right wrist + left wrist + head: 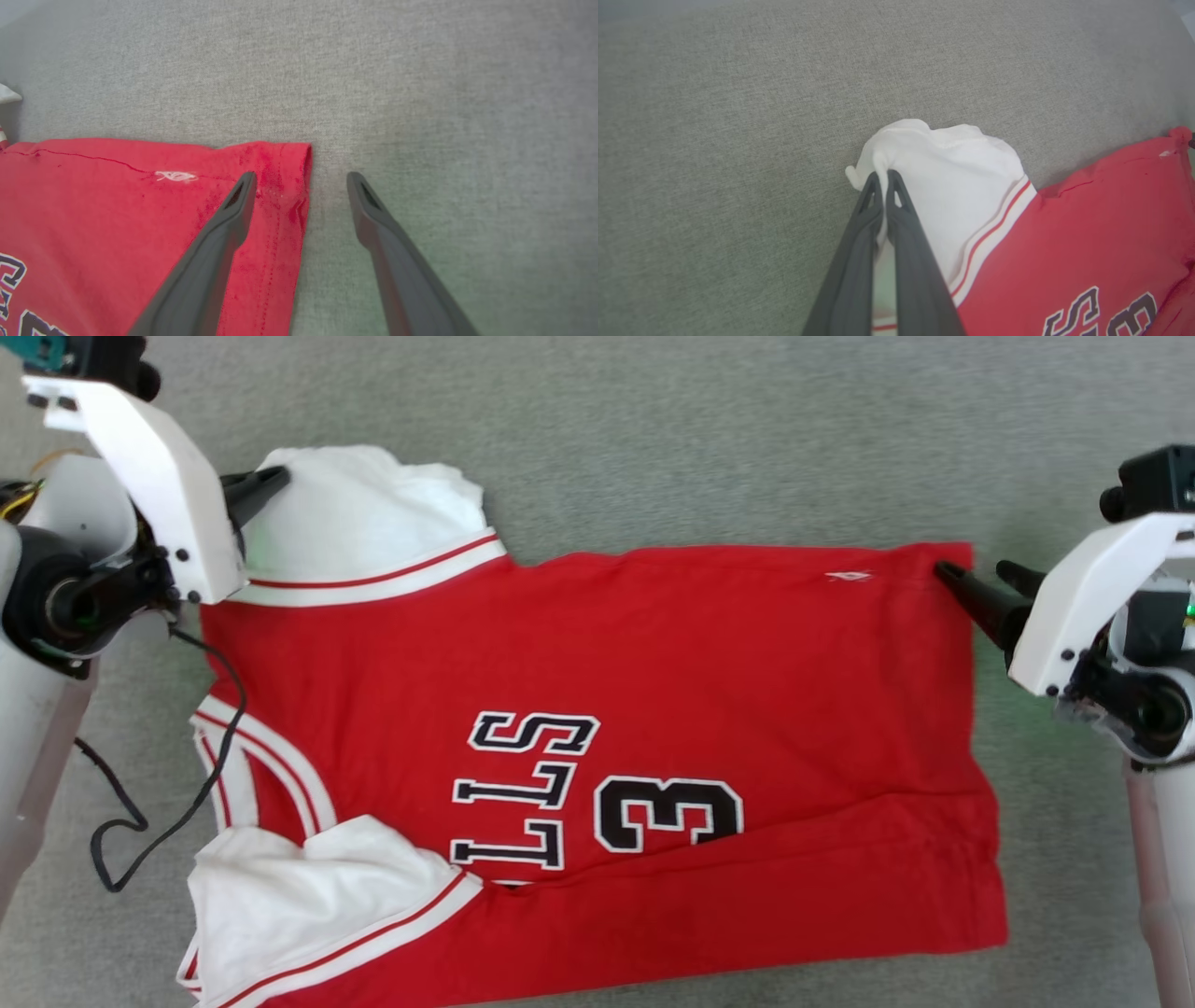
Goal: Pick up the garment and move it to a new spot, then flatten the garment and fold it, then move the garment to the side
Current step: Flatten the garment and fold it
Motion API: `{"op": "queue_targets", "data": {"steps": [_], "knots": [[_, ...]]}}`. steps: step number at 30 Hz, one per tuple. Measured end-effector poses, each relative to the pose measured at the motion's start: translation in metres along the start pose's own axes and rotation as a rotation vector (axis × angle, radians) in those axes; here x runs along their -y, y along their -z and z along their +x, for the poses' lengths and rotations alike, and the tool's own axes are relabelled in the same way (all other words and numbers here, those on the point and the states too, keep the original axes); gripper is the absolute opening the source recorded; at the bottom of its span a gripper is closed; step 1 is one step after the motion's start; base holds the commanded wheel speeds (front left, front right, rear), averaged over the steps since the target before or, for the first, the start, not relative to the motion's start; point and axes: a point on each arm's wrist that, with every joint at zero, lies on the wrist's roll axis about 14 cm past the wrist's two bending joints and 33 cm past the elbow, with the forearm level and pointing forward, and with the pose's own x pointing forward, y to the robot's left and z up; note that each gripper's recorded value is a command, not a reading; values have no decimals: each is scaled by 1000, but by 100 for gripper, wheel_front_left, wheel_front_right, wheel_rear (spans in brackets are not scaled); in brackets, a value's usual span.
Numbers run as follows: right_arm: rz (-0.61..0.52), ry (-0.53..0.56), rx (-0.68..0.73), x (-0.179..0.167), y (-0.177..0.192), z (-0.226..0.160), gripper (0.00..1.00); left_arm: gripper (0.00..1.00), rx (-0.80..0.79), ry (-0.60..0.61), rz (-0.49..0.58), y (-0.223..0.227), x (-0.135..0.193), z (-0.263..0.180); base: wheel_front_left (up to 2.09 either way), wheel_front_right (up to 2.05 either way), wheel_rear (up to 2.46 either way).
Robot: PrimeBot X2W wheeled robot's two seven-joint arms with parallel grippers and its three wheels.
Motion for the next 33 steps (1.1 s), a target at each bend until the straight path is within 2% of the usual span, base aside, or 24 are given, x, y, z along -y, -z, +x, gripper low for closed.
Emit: {"op": "queue_targets", "data": {"steps": [8, 9, 11, 16, 21, 26, 33], "knots": [[-17, -8, -178, -9, 15, 34, 100, 0, 19, 4, 9, 7, -5, 4, 0, 0, 0], [-14, -10, -194, -9, 16, 36, 48, 0, 19, 5, 9, 8, -5, 5, 0, 0, 0], [-12, -10, -229, -10, 18, 38, 0, 0, 22, 5, 11, 8, -5, 5, 0, 0, 0], [-44, -14, -219, -14, 14, 38, 0, 0, 34, 3, 8, 8, -7, 5, 0, 0, 0], [-103, -26, -124, -24, -4, 26, 0, 0, 102, 4, 1, -3, -4, -7, 0, 0, 0], [-143, -28, -7, -26, -24, -1, 0, 0, 179, 15, -3, -4, 6, -30, 0, 0, 0], [-124, -34, 55, -22, -4, -42, 0, 0, 252, 22, -42, 23, 16, -74, 0, 0, 0]]}}
